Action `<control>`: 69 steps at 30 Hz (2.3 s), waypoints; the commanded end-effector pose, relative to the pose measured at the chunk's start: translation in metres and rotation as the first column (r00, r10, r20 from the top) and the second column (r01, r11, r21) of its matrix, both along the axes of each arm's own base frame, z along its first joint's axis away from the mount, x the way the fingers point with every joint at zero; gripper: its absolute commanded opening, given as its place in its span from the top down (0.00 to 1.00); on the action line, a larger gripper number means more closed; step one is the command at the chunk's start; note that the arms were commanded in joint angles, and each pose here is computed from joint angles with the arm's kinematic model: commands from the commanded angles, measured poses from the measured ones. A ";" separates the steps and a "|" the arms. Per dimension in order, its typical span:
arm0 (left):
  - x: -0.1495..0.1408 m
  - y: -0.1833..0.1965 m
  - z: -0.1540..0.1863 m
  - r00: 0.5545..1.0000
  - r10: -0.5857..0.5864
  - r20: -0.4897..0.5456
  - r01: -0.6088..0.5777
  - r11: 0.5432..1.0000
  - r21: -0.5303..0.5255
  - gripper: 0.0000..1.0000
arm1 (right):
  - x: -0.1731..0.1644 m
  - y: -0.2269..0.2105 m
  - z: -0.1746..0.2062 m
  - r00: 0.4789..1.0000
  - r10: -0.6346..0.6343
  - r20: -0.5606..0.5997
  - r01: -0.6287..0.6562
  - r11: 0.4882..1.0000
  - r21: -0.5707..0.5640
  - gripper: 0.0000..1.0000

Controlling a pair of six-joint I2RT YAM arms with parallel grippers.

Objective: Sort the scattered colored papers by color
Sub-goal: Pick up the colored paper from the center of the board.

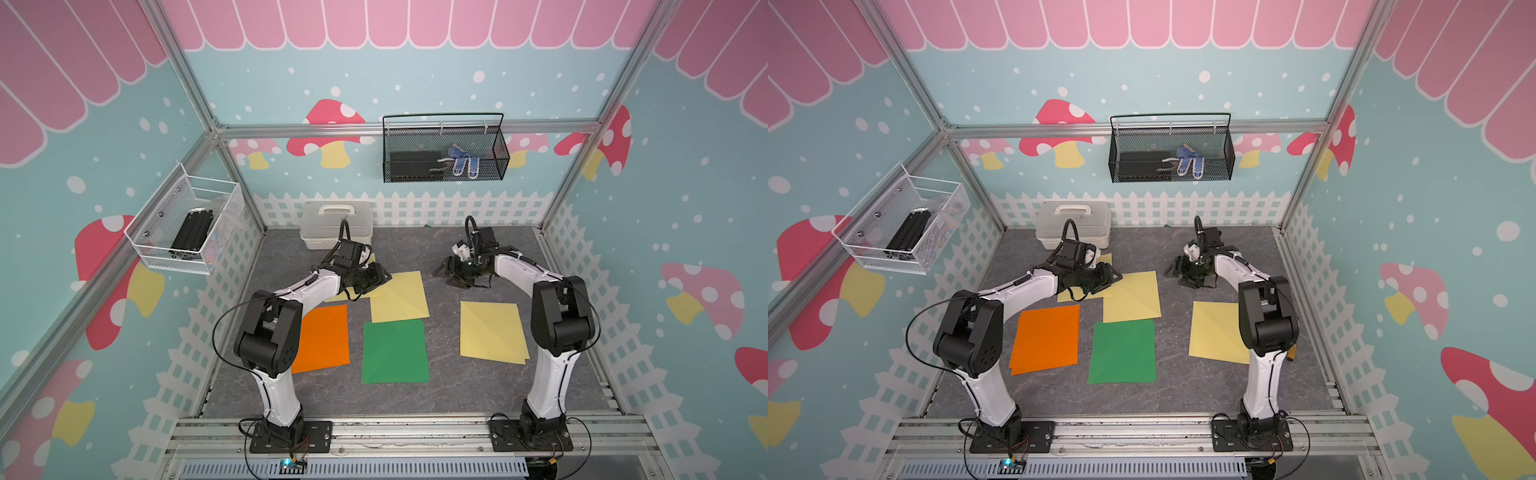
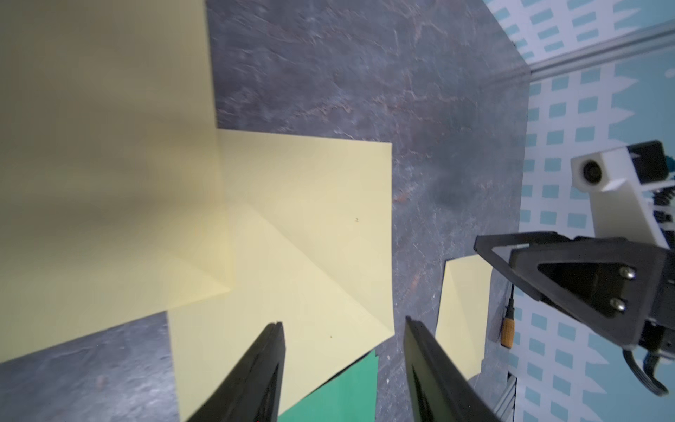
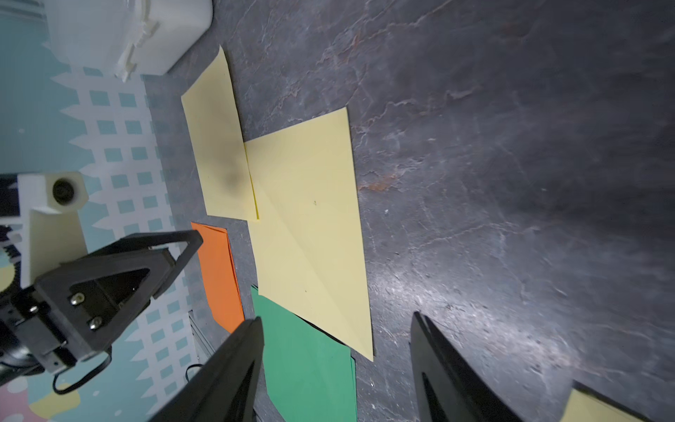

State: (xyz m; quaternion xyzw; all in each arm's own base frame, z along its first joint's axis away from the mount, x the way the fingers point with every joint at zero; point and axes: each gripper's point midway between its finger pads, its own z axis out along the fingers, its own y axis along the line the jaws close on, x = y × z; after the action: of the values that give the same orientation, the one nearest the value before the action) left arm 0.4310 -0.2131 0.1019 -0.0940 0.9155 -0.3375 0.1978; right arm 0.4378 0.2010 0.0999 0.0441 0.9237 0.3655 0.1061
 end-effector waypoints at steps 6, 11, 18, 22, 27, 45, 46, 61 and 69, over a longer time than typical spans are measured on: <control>0.020 0.074 -0.018 0.984 0.177 -0.028 -0.175 0.983 0.052 0.45 | -0.010 0.078 0.009 0.967 0.254 0.030 -0.251 0.965 -0.076 0.38; 0.033 0.110 -0.016 0.967 0.255 -0.024 -0.254 0.966 0.051 0.45 | 0.009 0.125 -0.004 0.949 0.314 0.041 -0.305 0.941 -0.144 0.78; 0.035 0.138 -0.027 0.949 0.308 -0.060 -0.306 0.951 0.048 0.44 | 0.027 0.179 -0.035 0.939 0.339 0.048 -0.327 0.930 -0.168 0.65; 0.035 0.151 -0.030 0.941 0.333 -0.066 -0.330 0.942 0.053 0.44 | 0.027 0.197 -0.037 0.931 0.354 0.088 -0.339 0.929 -0.148 0.64; 0.035 0.169 -0.034 0.929 0.364 -0.072 -0.361 0.931 0.046 0.44 | 0.027 0.202 -0.040 0.929 0.355 0.099 -0.336 0.926 -0.170 0.62; 0.030 0.206 -0.074 0.888 0.431 -0.163 -0.430 0.902 0.042 0.44 | 0.012 0.229 -0.041 0.904 0.414 0.109 -0.410 0.910 -0.061 0.61; 0.030 0.207 -0.075 0.887 0.432 -0.163 -0.431 0.901 0.045 0.44 | 0.012 0.231 -0.042 0.902 0.417 0.109 -0.413 0.909 -0.053 0.63; 0.019 0.204 -0.082 0.911 0.360 -0.202 -0.352 0.933 0.075 0.44 | 0.004 0.223 -0.089 0.908 0.419 0.021 -0.415 0.904 -0.105 0.66; 0.010 0.183 -0.100 0.934 0.235 -0.270 -0.226 0.972 0.065 0.45 | 0.003 0.222 -0.096 0.909 0.418 0.003 -0.415 0.904 -0.101 0.66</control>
State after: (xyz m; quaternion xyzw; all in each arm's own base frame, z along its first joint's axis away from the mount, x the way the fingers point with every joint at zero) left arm 0.4642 -0.0153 0.0344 -0.2588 0.9068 -0.2836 0.1741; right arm 0.4498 0.4304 0.0367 -0.1727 0.9142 0.3596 0.0714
